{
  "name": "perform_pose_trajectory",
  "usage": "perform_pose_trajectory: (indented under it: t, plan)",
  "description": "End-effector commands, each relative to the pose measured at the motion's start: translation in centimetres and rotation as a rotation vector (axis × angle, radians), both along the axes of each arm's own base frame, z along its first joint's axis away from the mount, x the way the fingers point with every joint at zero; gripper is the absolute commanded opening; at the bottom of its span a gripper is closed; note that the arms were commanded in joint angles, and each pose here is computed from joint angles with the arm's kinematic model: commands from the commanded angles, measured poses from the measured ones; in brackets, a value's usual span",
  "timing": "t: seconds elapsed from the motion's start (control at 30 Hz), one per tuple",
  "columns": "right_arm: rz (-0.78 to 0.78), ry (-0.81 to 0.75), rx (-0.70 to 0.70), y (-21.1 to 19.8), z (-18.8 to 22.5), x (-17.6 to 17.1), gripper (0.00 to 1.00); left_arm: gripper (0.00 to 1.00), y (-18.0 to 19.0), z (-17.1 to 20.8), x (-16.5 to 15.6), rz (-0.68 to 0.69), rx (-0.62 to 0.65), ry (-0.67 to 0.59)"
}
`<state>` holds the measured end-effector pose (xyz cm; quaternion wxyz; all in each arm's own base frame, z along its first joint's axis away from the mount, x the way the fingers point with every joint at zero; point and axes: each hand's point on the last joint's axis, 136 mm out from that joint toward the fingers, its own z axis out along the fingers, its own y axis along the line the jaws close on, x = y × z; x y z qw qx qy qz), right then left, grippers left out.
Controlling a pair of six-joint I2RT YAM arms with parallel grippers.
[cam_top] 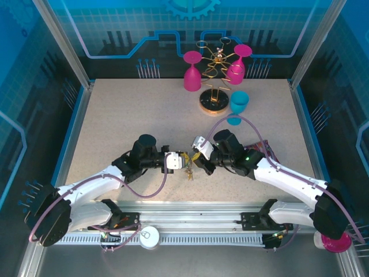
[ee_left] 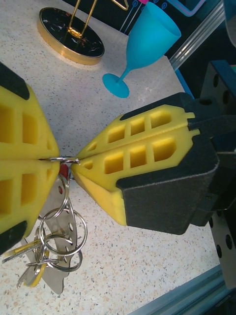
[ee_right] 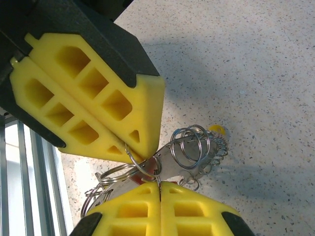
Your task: Put the keys on the keyring
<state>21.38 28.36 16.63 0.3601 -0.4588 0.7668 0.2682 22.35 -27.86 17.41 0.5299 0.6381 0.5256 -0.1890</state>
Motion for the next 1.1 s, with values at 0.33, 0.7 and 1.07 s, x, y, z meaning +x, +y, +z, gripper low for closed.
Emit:
perform_pose_trajectory:
  t: [0.33,0.7,1.07]
  plan:
    - [-0.046,-0.136,0.137,-2.6,2.4,1.4,0.46,0.0,-0.6,2.4,-0.3,0.081,-0.254,0.201]
    - [0.258,-0.215,0.278,-0.3,4.1,-1.9,0.39,0.0,-0.9,1.9,-1.3,0.057,-0.321,0.314]
    - [0.25,-0.238,0.247,0.3,3.4,-0.5,0.26,0.0,-1.0,2.0,-1.8,0.032,-0.331,0.332]
